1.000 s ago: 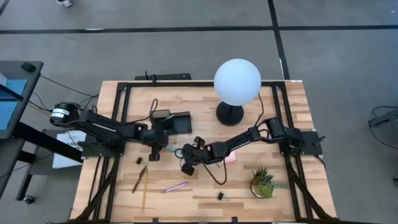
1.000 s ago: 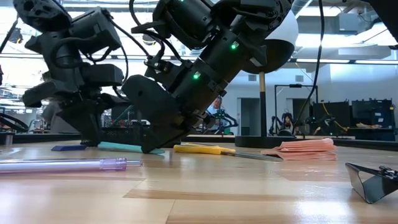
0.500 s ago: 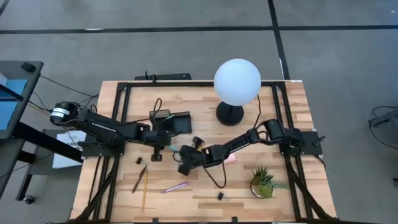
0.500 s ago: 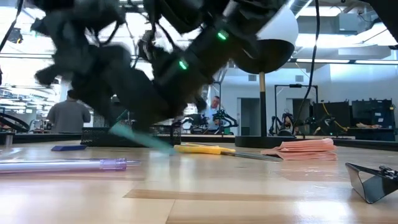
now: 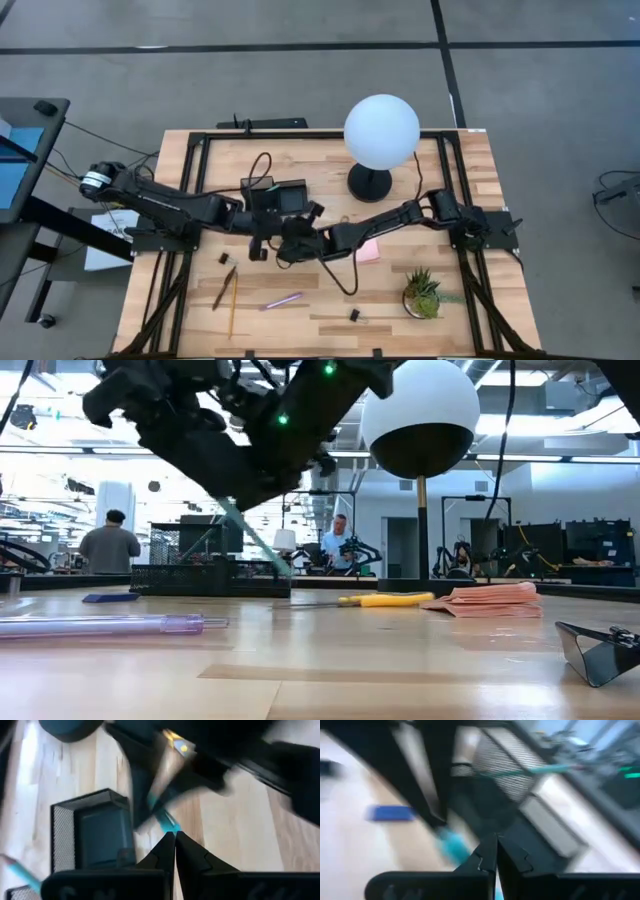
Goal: Pick and place office supplies into organizer
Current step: Put the blue pen into the black desk organizer
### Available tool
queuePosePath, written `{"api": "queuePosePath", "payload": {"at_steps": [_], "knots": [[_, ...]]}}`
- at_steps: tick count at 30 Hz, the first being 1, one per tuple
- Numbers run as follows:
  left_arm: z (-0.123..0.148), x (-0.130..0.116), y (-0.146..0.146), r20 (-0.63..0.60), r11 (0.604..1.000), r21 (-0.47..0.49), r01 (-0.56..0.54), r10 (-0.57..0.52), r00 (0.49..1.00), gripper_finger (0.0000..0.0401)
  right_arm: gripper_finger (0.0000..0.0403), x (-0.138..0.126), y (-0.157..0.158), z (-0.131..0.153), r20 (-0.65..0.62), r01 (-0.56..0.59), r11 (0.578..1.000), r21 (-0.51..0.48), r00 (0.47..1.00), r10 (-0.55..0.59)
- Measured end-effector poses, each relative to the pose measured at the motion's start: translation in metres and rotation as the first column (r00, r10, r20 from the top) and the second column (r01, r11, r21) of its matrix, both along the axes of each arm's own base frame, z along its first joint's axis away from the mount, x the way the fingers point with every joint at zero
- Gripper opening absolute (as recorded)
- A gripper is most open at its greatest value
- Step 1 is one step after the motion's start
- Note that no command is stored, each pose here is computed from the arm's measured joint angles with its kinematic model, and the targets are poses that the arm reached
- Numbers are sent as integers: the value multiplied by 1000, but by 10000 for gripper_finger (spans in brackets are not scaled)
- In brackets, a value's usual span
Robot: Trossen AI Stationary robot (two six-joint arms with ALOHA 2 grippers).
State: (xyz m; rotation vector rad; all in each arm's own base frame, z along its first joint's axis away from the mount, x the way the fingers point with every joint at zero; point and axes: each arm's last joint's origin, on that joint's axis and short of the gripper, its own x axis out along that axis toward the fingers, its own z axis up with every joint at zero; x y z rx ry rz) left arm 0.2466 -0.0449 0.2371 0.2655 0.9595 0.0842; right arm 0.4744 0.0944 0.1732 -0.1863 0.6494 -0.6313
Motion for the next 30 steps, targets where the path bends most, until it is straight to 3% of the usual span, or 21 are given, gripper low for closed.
{"api": "queuePosePath", "payload": {"at_steps": [6,9,14,18,23,30], "knots": [[14,-9,14,-50,962,230,-147,162,985,0,0,-15,8,37,61,128,970,-207,991,-118],[31,-14,22,-35,941,267,-208,225,974,0,1,-26,10,57,64,160,950,-268,987,-148],[64,-28,29,33,939,240,-247,246,969,0,1,-41,11,82,73,167,951,-259,986,-153],[84,-46,32,16,934,235,-270,274,962,0,1,-51,12,83,43,166,959,-229,986,-160],[87,-62,35,-56,907,259,-331,356,933,0,0,-54,11,77,24,176,962,-211,984,-175],[86,-64,35,-77,905,258,-339,369,926,0,0,-55,11,75,11,172,965,-197,985,-173]]}}
